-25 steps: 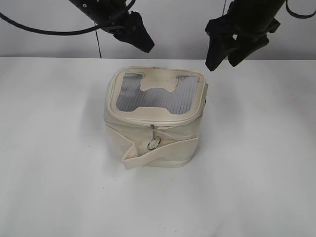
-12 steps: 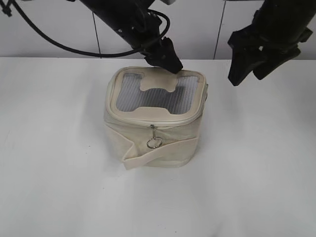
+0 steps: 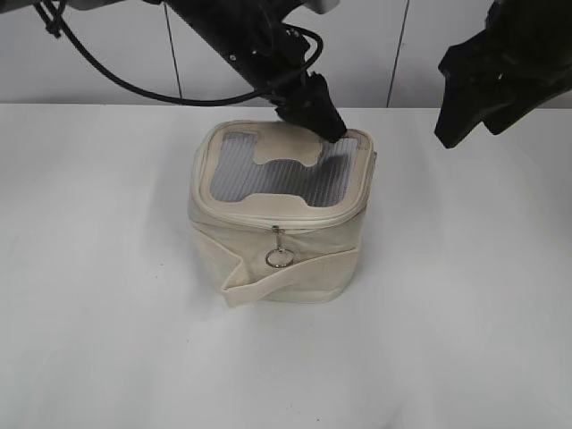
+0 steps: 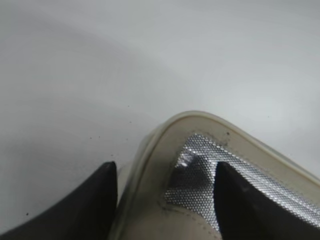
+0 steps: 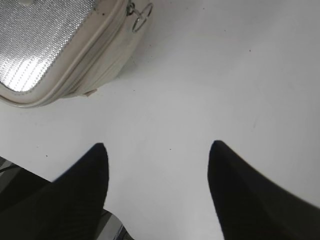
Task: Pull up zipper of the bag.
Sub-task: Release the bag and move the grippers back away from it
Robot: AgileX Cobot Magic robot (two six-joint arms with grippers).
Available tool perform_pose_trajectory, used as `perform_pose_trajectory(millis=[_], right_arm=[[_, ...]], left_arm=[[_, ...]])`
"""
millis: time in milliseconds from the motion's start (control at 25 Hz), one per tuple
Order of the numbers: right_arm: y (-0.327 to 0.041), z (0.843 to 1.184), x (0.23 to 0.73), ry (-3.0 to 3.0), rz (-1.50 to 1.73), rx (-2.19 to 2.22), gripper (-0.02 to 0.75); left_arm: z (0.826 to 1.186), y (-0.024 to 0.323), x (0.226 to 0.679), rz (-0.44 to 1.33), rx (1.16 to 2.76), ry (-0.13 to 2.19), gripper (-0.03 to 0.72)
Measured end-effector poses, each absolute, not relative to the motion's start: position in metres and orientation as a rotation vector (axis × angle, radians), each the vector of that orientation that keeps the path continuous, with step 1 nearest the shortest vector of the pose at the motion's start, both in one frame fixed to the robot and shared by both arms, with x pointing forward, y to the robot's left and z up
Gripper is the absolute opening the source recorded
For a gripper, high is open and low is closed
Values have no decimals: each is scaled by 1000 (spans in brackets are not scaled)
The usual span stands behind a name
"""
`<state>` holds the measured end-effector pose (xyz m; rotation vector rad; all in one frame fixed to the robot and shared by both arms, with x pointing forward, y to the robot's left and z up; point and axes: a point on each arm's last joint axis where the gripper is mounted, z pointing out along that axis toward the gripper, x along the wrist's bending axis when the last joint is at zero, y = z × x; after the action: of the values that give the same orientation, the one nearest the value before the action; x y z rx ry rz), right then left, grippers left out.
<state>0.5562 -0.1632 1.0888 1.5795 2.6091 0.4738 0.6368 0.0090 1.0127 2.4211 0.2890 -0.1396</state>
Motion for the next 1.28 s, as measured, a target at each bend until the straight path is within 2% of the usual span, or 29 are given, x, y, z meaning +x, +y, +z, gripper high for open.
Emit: perform_pose_trajectory(millis=[360,440,520,680,760,960,1280], right_arm=[[-163,1089,556,2609,473,1579,493],[-163,1089,556,2609,473,1579,493],[-163,1089,556,2609,473,1579,493],[-163,1089,556,2611,481,1584,493],[-161,1089,556,2620,499,1589,493],[-160,1085,553,2644,512,1606,493],[-161,1054,553,2624,500,1630,493]], left_arm=[[996,7,640,-170,2452,292,465],[997,7,640,-173,2445,294,447],[996,6,640,-172,2437,298,370],[996,6,640,-171,2437,299,125],[994,6,640,-183,2443,297,48],[994,6,639,-191,2446,293,45],[1001,9,637,-173,2461,277,44]])
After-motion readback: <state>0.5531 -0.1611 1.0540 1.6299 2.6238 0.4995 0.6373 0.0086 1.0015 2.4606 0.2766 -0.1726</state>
